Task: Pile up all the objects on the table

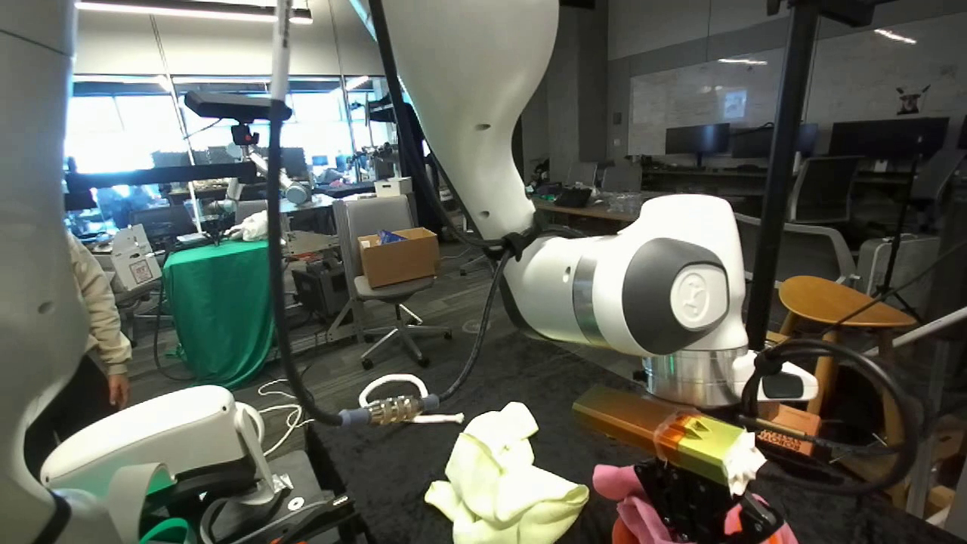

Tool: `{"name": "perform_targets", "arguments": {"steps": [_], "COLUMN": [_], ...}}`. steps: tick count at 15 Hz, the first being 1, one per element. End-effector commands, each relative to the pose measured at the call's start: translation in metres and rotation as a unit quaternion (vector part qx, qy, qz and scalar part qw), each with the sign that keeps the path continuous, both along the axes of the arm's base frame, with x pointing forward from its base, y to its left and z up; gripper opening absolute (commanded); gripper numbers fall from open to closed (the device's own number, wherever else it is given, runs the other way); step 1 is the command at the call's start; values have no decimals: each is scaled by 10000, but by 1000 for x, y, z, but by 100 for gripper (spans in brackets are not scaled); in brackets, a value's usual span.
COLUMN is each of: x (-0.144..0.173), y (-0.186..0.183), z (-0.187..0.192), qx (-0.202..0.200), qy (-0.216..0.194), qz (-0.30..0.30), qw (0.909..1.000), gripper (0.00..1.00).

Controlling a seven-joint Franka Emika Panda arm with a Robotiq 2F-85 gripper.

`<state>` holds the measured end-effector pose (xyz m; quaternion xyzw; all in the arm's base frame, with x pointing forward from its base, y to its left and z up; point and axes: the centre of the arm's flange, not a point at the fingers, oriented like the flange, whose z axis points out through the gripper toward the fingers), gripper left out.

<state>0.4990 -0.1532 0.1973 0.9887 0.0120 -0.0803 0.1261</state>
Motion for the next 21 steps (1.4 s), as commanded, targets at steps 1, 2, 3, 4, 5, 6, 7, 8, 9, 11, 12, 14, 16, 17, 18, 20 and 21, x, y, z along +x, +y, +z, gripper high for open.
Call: {"name": "perform_targets", "arguments": {"steps": [1,2,3,4,5,6,7,8,9,11,12,14,16,17,18,20,21], "x": [7,7,6,5,6,7,8,8,8,8,7,5,2,0,-1,-4,-5], "y": [11,15,17,19,21,23,24,25,25,25,25,24,22,21,20,18,18], "z": [-24,-30,-33,-37,-40,-43,-45,-46,-45,-43,-42,-37,-30,-25,-20,-9,-2], "qx": [47,71,64,50,64,55,56,55,51,50,38,43,44,39,13,-12,-42], "qy": [345,423,479,516,555,588,618,634,634,645,635,613,569,538,478,398,323], "qz": [440,515,590,637,692,712,740,751,757,768,774,793,834,866,891,977,1012], "qw": [9984,9977,9971,9966,9960,9957,9953,9951,9951,9949,9950,9950,9949,9948,9949,9944,9943], "gripper": [3,3,3,3,3,3,3,4,4,29,33,49,65,72,78,94,100]}}
